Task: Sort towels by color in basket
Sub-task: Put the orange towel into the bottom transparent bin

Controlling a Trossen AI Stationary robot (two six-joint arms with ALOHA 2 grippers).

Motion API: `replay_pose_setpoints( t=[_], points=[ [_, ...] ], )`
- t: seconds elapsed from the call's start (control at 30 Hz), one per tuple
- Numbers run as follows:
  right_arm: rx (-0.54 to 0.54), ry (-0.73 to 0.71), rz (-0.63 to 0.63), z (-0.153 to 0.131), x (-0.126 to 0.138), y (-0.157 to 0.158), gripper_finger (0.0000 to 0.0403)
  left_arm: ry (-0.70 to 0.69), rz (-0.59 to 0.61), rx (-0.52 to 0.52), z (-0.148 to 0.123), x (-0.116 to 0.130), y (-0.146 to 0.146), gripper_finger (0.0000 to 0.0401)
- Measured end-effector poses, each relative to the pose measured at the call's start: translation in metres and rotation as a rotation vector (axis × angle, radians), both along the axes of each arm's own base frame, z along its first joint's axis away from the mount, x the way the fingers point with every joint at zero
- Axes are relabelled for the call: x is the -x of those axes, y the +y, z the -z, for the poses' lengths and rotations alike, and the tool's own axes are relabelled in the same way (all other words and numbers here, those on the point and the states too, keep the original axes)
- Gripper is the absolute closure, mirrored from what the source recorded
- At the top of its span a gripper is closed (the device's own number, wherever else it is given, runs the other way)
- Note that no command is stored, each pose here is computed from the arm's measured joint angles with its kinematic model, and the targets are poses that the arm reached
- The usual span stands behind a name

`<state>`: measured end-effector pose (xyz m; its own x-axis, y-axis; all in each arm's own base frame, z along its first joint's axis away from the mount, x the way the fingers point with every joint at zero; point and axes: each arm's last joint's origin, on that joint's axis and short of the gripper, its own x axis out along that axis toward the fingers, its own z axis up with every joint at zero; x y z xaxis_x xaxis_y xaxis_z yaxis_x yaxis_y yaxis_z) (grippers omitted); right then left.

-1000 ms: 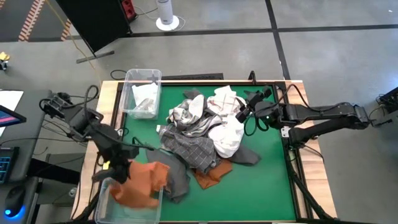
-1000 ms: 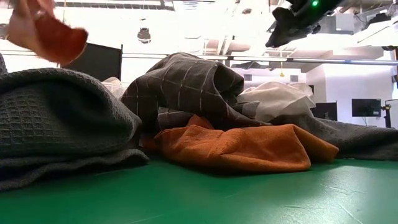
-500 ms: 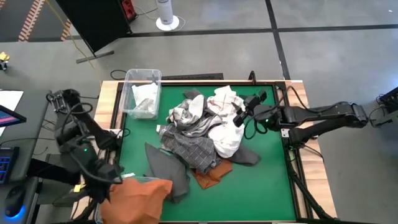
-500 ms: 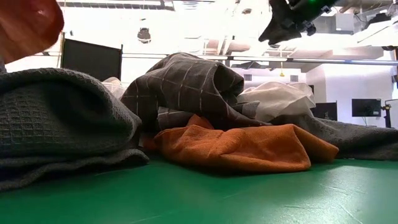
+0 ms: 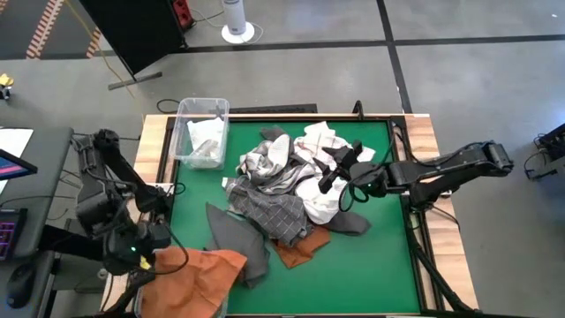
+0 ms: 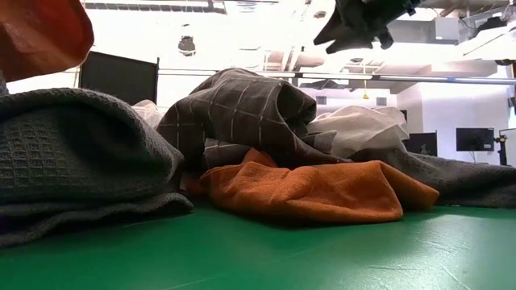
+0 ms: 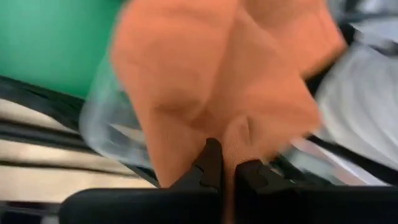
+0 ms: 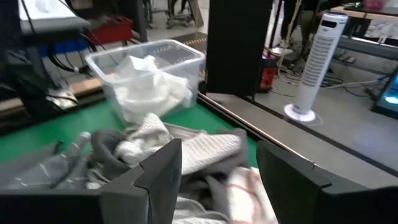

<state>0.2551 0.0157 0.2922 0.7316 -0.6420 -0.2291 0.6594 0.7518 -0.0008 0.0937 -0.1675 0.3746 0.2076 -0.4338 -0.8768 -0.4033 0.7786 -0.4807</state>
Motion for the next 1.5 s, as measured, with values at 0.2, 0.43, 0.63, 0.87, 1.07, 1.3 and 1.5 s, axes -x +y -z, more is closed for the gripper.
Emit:
replay_pose_setpoints(
  t=[0.2,0.43,0.63,0.87,1.07,1.3,1.5],
  points=[
    [-0.005,-0.033,-0.012,0.001,-0.006,0.004,0.0168,-0.074,0.088,-0.226,0.016,-0.014,-0.006,0.0401],
    [-0.024,-0.046,-0.019,0.004,-0.009,0.008,0.0168,-0.147,0.611,-0.464,0.050,-0.033,-0.040,0.0401],
    [-0.032,-0.053,-0.019,0.004,-0.009,0.009,0.0168,-0.108,0.811,-0.558,0.075,-0.047,-0.058,0.0401],
    [-0.032,-0.050,-0.038,0.004,-0.009,0.014,0.0168,-0.105,0.890,-0.596,0.080,-0.059,-0.054,0.0369],
    [-0.032,-0.050,-0.049,0.004,-0.008,0.017,0.0168,-0.163,1.116,-0.623,0.080,-0.059,-0.054,0.0274],
    [-0.043,-0.057,-0.052,0.004,-0.008,0.018,0.0168,-0.167,1.317,-0.693,0.068,-0.055,-0.049,0.0203],
    [-0.044,-0.058,-0.053,0.004,-0.008,0.018,0.0168,-0.286,1.315,-0.709,0.033,-0.057,-0.050,0.0198]
  ],
)
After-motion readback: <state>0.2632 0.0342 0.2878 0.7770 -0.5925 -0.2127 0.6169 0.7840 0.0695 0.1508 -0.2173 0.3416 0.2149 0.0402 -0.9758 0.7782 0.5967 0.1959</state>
